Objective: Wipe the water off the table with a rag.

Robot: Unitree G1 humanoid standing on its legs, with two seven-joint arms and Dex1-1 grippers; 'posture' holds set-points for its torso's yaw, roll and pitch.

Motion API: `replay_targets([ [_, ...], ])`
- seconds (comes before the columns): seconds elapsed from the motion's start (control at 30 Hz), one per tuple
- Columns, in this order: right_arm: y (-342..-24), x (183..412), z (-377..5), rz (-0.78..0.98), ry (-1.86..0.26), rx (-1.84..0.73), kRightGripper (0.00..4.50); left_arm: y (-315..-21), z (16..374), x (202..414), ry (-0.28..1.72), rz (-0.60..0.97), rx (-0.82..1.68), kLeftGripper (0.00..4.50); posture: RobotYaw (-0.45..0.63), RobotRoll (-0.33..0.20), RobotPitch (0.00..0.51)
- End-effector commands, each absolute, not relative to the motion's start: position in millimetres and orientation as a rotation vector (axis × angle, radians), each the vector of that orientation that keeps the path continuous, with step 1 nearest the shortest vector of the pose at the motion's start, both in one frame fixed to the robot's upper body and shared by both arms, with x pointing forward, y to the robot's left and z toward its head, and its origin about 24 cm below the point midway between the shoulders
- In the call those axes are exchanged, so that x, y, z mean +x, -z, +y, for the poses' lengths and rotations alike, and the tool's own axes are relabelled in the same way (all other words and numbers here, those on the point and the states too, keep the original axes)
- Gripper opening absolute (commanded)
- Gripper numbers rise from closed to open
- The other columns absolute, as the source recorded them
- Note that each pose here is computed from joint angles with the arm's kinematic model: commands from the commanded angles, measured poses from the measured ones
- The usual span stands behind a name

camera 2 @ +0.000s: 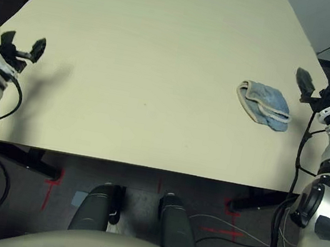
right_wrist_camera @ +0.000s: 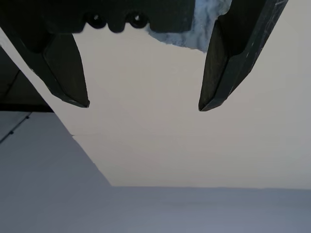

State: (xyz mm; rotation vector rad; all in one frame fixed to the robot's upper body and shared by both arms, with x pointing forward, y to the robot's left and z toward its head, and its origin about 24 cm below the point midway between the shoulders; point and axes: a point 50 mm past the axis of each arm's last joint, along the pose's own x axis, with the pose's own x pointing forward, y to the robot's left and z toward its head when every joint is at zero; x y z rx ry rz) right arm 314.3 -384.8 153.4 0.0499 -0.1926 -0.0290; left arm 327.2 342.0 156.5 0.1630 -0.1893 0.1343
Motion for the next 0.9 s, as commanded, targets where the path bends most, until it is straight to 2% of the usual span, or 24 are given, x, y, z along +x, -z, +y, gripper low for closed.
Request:
replay_targets([
  [0.03, -140.1, 303.3, -394.2, -0.174, 0.083, 0.072, 4.46, -150.5, 342.4, 327.5, -0.154, -0.174, 0.168, 4.5, -0.06, 0.0, 0.156],
  [0.2, -134.0, 302.5, -392.8, -0.159, 0.084, 0.074, 4.46, -149.8, 344.9, 325.9, -0.154, -0.172, 0.187, 4.5, -0.04, 0.0, 0.145],
  [0.47, -144.2, 311.2, -388.3, -0.177, 0.066, 0.077, 4.46, -153.2, 343.4, 328.6, -0.157, -0.199, 0.18, 4.5, -0.03, 0.0, 0.111],
  [0.9, -152.0, 310.7, -390.7, -0.187, 0.05, 0.058, 4.46, -145.3, 335.1, 334.0, -0.137, -0.192, 0.169, 4.5, -0.05, 0.0, 0.111],
])
